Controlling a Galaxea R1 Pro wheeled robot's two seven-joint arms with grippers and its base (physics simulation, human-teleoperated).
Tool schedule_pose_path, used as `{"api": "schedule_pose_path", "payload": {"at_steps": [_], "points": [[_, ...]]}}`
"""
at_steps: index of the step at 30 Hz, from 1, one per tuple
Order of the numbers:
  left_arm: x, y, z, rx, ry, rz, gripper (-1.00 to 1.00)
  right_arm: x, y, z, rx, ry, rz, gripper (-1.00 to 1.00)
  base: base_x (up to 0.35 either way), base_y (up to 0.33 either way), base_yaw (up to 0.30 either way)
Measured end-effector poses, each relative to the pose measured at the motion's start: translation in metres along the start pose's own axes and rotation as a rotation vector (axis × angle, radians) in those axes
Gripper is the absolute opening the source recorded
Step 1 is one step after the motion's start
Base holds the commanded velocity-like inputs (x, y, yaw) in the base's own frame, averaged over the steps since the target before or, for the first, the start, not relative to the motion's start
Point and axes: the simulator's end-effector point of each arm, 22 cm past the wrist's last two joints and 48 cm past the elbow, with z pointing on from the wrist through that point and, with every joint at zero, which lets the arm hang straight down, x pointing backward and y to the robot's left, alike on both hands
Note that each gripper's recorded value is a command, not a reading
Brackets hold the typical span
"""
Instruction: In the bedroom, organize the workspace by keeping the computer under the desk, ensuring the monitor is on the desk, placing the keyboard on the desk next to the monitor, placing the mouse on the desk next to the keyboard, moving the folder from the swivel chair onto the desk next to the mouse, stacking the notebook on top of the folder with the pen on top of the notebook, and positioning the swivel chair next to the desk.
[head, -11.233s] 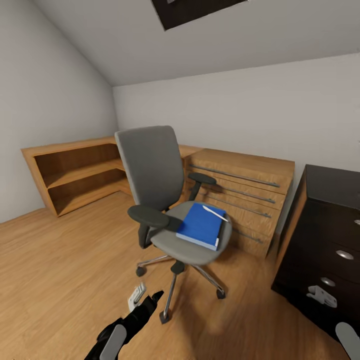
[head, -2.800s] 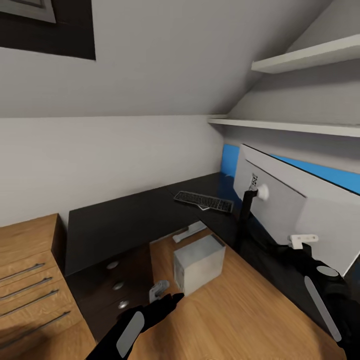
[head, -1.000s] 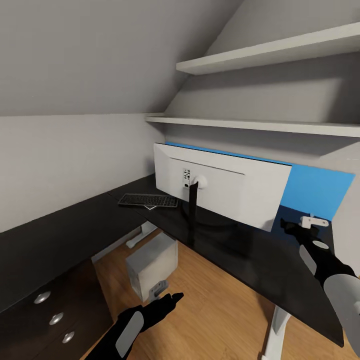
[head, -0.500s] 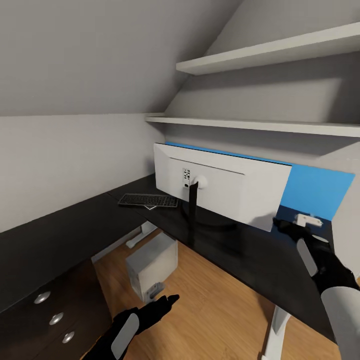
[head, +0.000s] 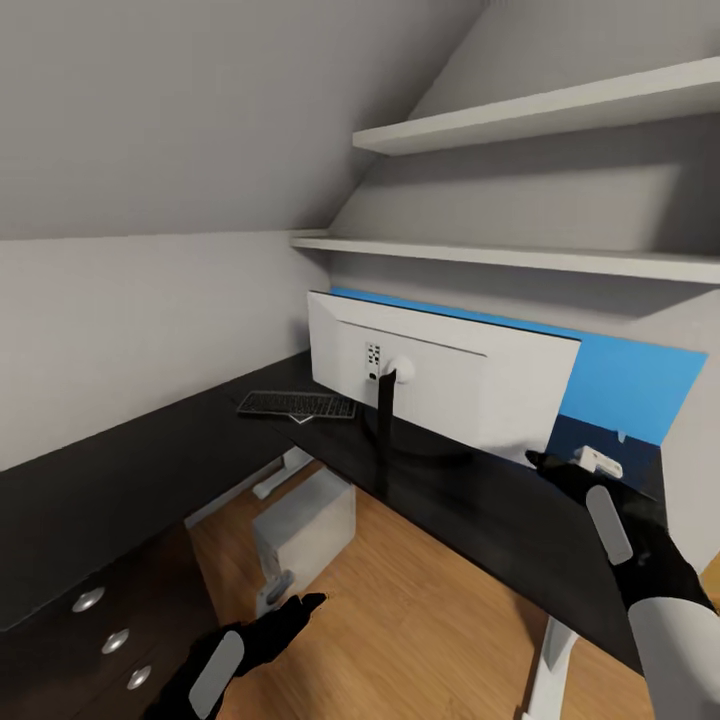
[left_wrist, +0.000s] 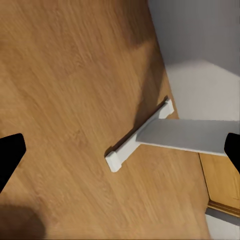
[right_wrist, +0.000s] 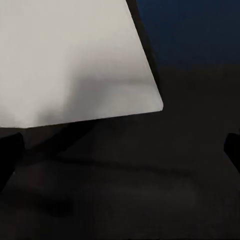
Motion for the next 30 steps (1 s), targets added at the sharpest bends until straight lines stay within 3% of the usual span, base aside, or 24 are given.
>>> {"api": "schedule_pose_path", "payload": {"at_steps": [1, 2, 4, 7, 10, 16, 17, 21, 22, 25, 30], "points": [[0.000, -0.001, -0.001, 0.000, 0.000, 0.000, 1.00, -0.001, 0.001, -0.001, 0.000, 0.000, 0.000, 1.00, 0.000, 0.000, 0.000], [-0.007, 0.013, -0.007, -0.022, -0.006, 0.003, 1.00, 0.010, 0.015, 0.000, -0.030, 0.023, 0.053, 1.00, 0.000, 0.000, 0.000], [-0.012, 0.028, -0.015, -0.048, -0.009, 0.002, 1.00, 0.024, 0.026, 0.001, -0.041, 0.051, 0.095, 1.00, 0.000, 0.000, 0.000], [-0.016, 0.049, -0.027, -0.084, -0.014, 0.000, 1.00, 0.053, 0.035, 0.005, -0.018, 0.105, 0.150, 1.00, 0.000, 0.000, 0.000], [-0.018, 0.056, -0.034, -0.099, -0.016, 0.000, 1.00, 0.064, 0.039, 0.007, -0.002, 0.114, 0.188, 1.00, 0.000, 0.000, 0.000], [-0.015, 0.071, -0.040, -0.127, -0.015, 0.004, 1.00, 0.066, 0.040, 0.014, 0.023, 0.031, 0.341, 1.00, 0.000, 0.000, 0.000], [-0.015, 0.071, -0.040, -0.127, -0.015, 0.004, 1.00, 0.066, 0.040, 0.014, 0.023, 0.030, 0.342, 1.00, 0.000, 0.000, 0.000], [-0.010, 0.079, -0.042, -0.138, -0.008, 0.002, 1.00, 0.064, 0.046, 0.015, -0.004, -0.003, 0.484, 1.00, 0.000, 0.000, 0.000], [-0.010, 0.079, -0.042, -0.138, -0.008, 0.002, 1.00, 0.064, 0.046, 0.015, -0.004, -0.003, 0.485, 1.00, 0.000, 0.000, 0.000], [-0.004, 0.084, -0.043, -0.147, 0.001, -0.003, 1.00, 0.062, 0.049, 0.015, -0.020, -0.016, 0.566, 1.00, 0.000, 0.000, 0.000], [0.001, 0.090, -0.043, -0.157, 0.010, -0.007, 1.00, 0.059, 0.048, 0.015, -0.027, -0.031, 0.629, 1.00, 0.000, 0.000, 0.000]]}}
